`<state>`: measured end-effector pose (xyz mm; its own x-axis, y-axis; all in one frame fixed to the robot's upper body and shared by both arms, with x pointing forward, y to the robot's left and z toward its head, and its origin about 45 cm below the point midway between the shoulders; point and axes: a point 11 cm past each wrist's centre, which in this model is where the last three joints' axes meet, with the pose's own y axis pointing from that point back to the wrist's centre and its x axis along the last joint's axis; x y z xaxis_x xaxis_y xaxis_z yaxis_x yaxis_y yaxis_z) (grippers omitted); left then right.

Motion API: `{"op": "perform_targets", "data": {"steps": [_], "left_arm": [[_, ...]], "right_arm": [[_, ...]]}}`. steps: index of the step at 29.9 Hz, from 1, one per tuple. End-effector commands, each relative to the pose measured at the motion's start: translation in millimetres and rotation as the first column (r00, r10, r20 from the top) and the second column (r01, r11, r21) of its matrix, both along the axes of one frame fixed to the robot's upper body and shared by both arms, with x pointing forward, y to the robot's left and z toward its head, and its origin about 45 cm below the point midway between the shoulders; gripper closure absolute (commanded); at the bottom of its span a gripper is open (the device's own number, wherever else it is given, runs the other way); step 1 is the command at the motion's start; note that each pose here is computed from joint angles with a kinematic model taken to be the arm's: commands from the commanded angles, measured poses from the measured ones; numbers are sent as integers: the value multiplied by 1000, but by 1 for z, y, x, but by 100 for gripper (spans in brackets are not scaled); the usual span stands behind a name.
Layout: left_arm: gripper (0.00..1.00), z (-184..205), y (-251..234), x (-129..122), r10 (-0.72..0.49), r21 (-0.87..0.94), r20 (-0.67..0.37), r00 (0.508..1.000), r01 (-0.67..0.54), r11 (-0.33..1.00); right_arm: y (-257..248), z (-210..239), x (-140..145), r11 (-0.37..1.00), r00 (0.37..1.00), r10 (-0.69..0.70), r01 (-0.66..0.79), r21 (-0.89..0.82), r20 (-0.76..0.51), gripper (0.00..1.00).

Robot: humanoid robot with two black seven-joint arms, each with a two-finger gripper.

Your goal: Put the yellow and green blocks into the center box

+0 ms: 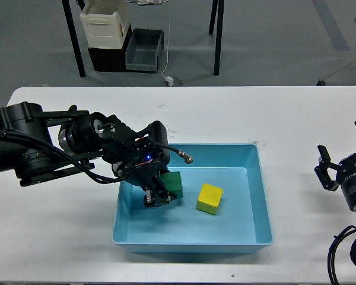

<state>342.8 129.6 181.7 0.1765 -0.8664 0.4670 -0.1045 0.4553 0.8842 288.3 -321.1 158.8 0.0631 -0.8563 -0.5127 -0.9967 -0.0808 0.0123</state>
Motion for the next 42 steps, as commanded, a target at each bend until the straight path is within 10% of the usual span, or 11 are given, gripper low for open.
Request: {"op": "perform_targets", "data": {"steps": [1,14,28,35,42], "left_arm": [[63,2,2,2,5,3,6,1000,-5,1000],[13,0,6,1,11,5,1,1000,-11,1000],[3,52,-9,18,161,-251,-113,980,-185,950],[1,100,-24,21,227,-512,-500,836,-496,701],[0,123,-25,24,51,-547,-801,596,-765,339]], "right_arm": [[0,0,0,1000,1000,-1,1,0,1,0],[0,0,0,1000,1000,-1,1,0,1,0],[3,3,2,1000,1000,16,-16,3,14,0],[14,10,14,999,999,31,-32,15,35,0],[19,29,26,992,995,28,-39,117,96,0]]}}
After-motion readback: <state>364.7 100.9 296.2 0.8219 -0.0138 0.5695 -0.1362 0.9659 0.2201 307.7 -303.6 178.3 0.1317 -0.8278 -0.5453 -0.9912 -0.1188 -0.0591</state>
